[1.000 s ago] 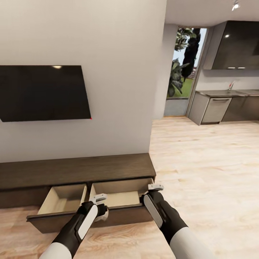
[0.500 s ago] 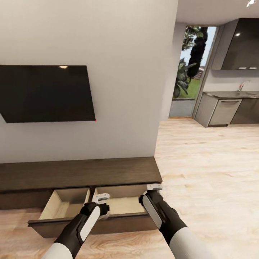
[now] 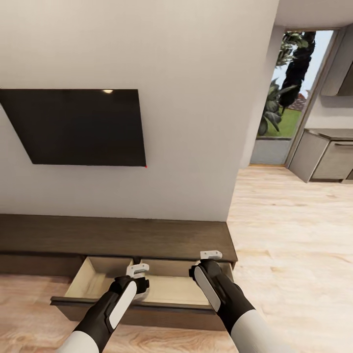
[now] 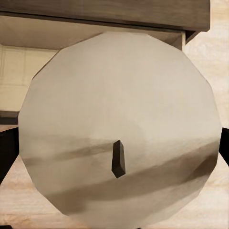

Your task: Place each of the two pumpkins and all three candles from the living room inside a cabinet in the living room (use any cabinet), then make sure every cabinet is closed, and position the cauldron so it is next to a table in the living room.

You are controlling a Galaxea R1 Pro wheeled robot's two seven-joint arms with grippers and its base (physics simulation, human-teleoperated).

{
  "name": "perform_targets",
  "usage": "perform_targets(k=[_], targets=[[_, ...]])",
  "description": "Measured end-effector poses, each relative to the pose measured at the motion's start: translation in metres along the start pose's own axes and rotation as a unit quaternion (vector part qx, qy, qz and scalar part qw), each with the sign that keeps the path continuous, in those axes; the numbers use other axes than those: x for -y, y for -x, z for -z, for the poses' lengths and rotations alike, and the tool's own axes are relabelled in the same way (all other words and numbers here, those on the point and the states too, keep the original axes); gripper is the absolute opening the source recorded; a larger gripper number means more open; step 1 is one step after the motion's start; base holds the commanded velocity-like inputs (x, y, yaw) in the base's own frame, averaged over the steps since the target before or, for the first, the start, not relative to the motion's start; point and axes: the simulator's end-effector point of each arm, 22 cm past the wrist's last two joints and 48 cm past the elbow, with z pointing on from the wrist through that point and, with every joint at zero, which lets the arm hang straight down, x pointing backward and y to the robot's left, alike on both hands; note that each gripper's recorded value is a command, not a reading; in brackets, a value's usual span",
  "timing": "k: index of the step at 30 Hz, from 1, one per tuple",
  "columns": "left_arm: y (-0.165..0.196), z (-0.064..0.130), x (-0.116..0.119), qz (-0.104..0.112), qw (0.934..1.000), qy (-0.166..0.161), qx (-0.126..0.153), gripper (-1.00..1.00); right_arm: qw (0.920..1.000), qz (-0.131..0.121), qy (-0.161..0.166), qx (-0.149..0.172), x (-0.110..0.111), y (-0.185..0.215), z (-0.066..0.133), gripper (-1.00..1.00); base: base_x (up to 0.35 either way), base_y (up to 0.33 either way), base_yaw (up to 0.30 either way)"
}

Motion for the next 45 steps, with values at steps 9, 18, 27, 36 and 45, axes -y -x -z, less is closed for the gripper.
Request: perform_targets(k=[9, 18, 27, 36, 45], targets=[[0.0001, -0.0001, 0.0001, 0.0, 1.0, 0.0, 0.0, -1.0, 1.0, 0.0, 0.001, 0.0, -0.0004, 0.0003, 0.0001, -1.0, 0.001, 0.0, 0.001], [0.0001, -0.0001, -0.001, -0.001, 1.0, 0.001, 0.0, -1.0, 1.0, -0.001, 0.001, 0.0, -0.0006, 0.0, 0.0003, -1.0, 0.105, 0.041, 0.0], [0.0003, 0.0003, -0.0001, -0.001, 1.0, 0.0, 0.001, -1.0, 1.0, -0.003, 0.003, -0.002, -0.0003, -0.0003, 0.0001, -1.0, 0.07, 0.003, 0.0], [-0.0003, 0.0002, 0.0011, -0.002, 1.0, 0.0, 0.0, -1.0, 0.9999, -0.007, 0.001, -0.008, 0.0025, -0.0033, -0.0017, -1.0, 0.064, -0.036, 0.0], [-0.0011, 0.0011, 0.0067, -0.003, 1.0, -0.004, 0.0, -1.0, 0.9999, -0.007, -0.002, -0.014, 0.0039, -0.0072, -0.0033, -1.0, 0.072, -0.008, 0.0]])
